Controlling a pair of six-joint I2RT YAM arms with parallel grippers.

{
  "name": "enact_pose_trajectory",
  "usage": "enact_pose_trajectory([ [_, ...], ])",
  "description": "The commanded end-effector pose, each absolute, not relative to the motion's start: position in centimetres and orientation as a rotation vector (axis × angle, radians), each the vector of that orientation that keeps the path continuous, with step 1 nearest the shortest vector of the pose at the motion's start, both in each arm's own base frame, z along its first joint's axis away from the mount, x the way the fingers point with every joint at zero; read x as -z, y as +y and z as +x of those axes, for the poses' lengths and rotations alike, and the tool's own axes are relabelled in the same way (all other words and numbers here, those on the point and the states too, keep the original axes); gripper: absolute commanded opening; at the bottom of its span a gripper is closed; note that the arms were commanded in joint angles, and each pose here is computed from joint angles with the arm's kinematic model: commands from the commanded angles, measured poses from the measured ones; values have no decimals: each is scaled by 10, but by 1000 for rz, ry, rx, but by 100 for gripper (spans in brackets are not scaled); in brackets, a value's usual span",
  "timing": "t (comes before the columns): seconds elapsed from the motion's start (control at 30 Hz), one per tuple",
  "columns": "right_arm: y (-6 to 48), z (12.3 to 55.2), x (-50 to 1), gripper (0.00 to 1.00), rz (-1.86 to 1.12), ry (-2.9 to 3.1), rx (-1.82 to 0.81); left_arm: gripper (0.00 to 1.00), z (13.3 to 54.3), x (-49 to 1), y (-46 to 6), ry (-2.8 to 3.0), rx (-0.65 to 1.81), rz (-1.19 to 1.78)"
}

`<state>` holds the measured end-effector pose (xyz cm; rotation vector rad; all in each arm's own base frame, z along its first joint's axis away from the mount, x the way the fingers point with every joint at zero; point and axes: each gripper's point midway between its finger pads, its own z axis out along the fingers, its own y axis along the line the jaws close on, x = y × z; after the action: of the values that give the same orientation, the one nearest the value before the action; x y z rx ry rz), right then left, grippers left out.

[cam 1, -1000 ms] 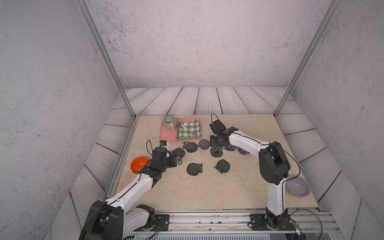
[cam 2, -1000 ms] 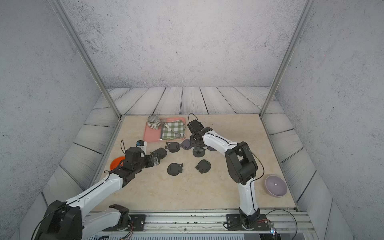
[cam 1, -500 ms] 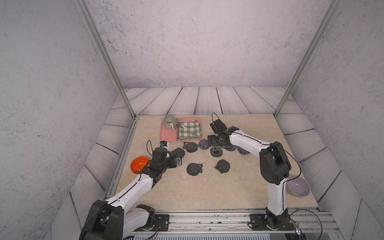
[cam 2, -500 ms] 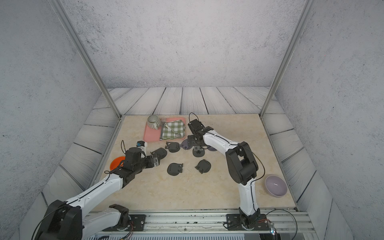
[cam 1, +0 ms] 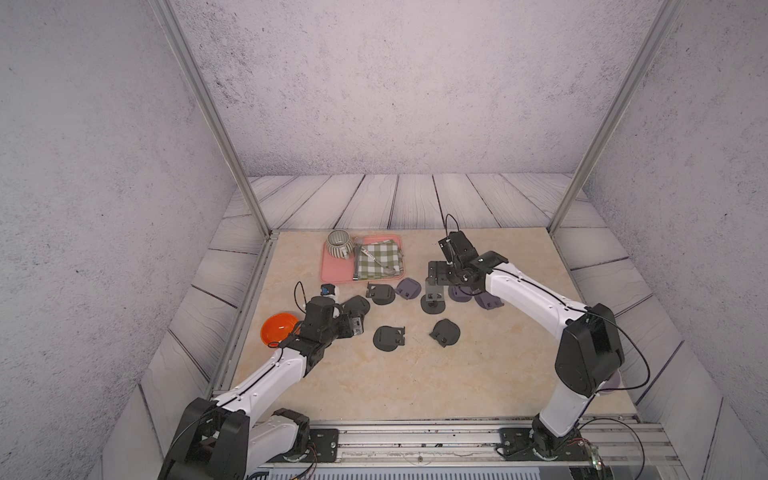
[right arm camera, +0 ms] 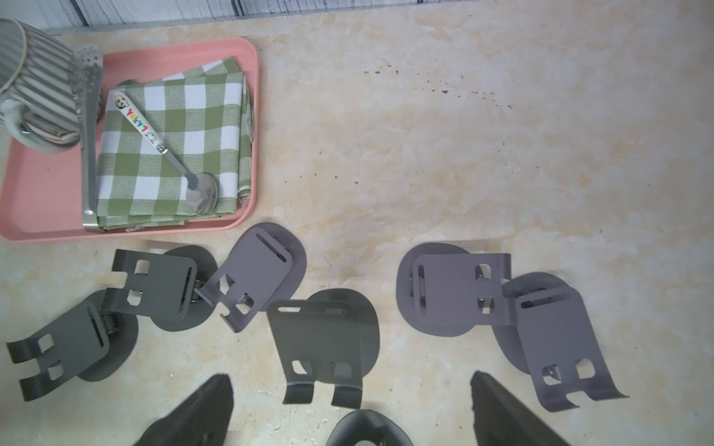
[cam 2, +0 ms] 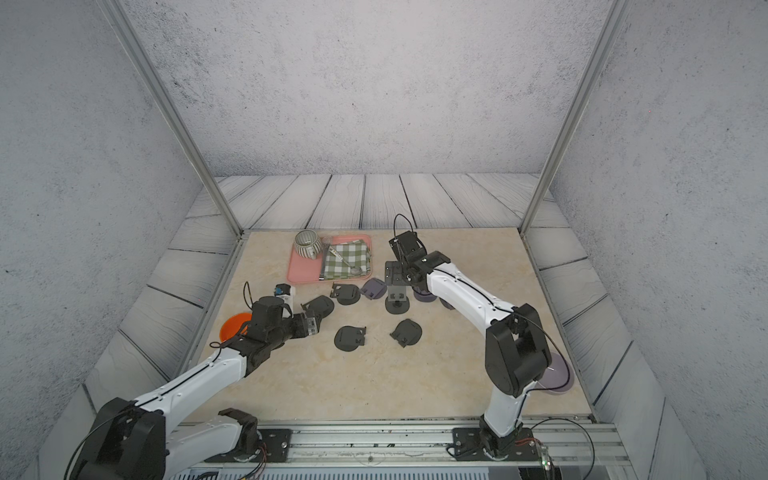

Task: Open the phone stand
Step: Place the phone stand at the center of the board, then pick up the phone stand at the center of the board.

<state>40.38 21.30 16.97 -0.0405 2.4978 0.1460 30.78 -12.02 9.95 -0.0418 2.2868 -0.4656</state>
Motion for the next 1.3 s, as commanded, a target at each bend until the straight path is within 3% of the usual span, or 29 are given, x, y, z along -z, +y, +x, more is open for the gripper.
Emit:
enact_pose_trajectory([
  [0.0,191,398,-170,99,-57,2508,-65,98,307,-100,-126,2283,488,-9],
  [0.6,100,395,-111,99,47,2663,28,98,306,-102,-158,2304,508,125],
  [1.27,61,406,-36,99,91,2874,-29,99,303,-106,-197,2292,599,295],
])
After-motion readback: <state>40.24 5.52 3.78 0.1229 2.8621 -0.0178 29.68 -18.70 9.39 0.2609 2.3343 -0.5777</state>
